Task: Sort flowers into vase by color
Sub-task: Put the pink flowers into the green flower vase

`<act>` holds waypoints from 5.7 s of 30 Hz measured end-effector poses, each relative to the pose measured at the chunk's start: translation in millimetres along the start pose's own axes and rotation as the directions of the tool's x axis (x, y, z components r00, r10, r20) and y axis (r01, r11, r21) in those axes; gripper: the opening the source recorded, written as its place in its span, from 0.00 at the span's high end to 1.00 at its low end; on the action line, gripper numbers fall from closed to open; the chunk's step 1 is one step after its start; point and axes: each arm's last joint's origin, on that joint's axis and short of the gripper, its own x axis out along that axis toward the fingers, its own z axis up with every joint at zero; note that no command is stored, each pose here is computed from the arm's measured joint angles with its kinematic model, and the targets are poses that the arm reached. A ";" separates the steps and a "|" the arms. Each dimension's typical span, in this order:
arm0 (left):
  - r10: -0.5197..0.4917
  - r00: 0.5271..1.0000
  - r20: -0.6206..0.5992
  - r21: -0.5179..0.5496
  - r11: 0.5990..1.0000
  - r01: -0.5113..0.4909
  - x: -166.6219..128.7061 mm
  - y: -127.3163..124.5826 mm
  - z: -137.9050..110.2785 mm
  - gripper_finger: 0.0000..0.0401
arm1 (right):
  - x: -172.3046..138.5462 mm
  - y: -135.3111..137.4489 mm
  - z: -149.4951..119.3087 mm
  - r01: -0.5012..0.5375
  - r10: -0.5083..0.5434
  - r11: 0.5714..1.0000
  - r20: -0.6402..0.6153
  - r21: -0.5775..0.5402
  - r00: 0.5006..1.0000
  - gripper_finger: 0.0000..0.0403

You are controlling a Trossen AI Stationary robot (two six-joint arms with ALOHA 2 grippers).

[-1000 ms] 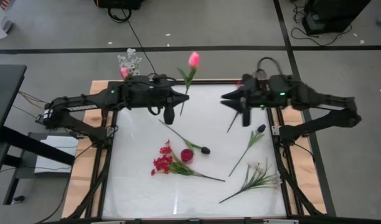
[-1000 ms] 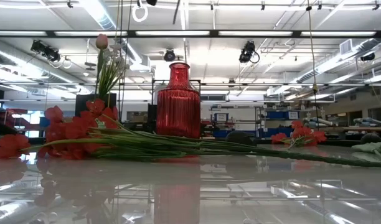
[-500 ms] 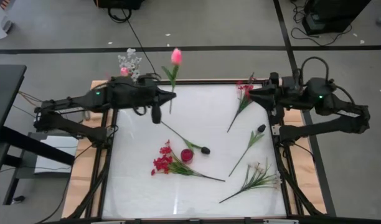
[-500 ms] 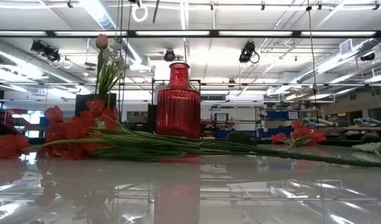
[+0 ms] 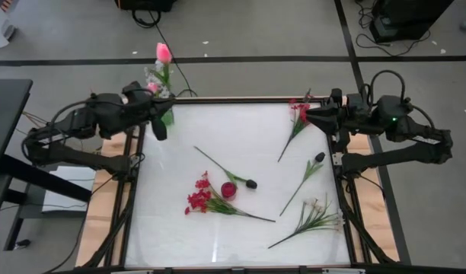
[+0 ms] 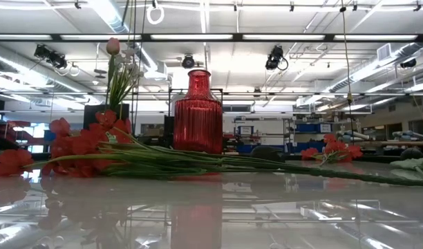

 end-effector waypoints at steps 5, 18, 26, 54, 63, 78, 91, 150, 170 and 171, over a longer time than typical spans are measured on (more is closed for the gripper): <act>0.069 0.996 -0.048 -0.034 0.997 -0.071 -14.6 2.8 -8.4 0.99 | 0.8 0.0 -0.4 0.000 0.000 1.000 -0.003 0.000 1.000 0.75; 0.006 0.992 -0.130 0.070 0.998 0.003 -28.8 -5.8 -35.0 0.99 | 0.8 0.0 -0.4 0.000 0.000 1.000 -0.003 0.000 1.000 0.75; -0.301 0.952 0.050 0.063 0.953 0.298 15.8 -41.4 -75.9 0.99 | 0.8 0.0 -0.4 0.000 0.000 1.000 -0.003 0.000 1.000 0.75; 0.200 0.931 0.305 0.205 0.941 -0.269 28.2 85.6 19.1 0.99 | 0.8 0.1 -0.1 -0.001 0.001 1.000 0.000 0.000 1.000 0.74; 0.320 0.900 0.294 0.082 0.930 -0.358 2.8 118.3 -19.4 0.98 | 0.8 0.1 0.0 -0.001 0.001 1.000 0.001 0.000 1.000 0.74; 0.346 0.881 0.324 -0.029 0.934 -0.356 11.0 130.5 -36.4 0.98 | 0.7 0.1 0.2 -0.001 0.001 1.000 0.002 0.000 1.000 0.74; 0.460 0.802 0.381 -0.229 0.887 -0.400 31.3 138.3 -17.0 0.98 | 0.7 0.1 0.2 -0.001 0.001 1.000 0.003 0.000 1.000 0.74; 0.592 0.773 0.228 -0.231 0.804 -0.547 2.3 88.1 -160.2 0.98 | 0.7 0.1 0.2 -0.001 0.001 1.000 0.003 0.000 1.000 0.75; 0.697 0.641 0.321 -0.422 0.711 -0.562 23.7 114.0 -201.3 0.97 | 0.7 0.1 0.1 -0.001 0.001 1.000 0.002 0.000 1.000 0.74; 0.696 0.638 0.328 -0.417 0.713 -0.564 23.9 114.1 -200.5 0.97 | 0.7 0.1 0.2 -0.001 0.001 1.000 0.003 0.000 1.000 0.75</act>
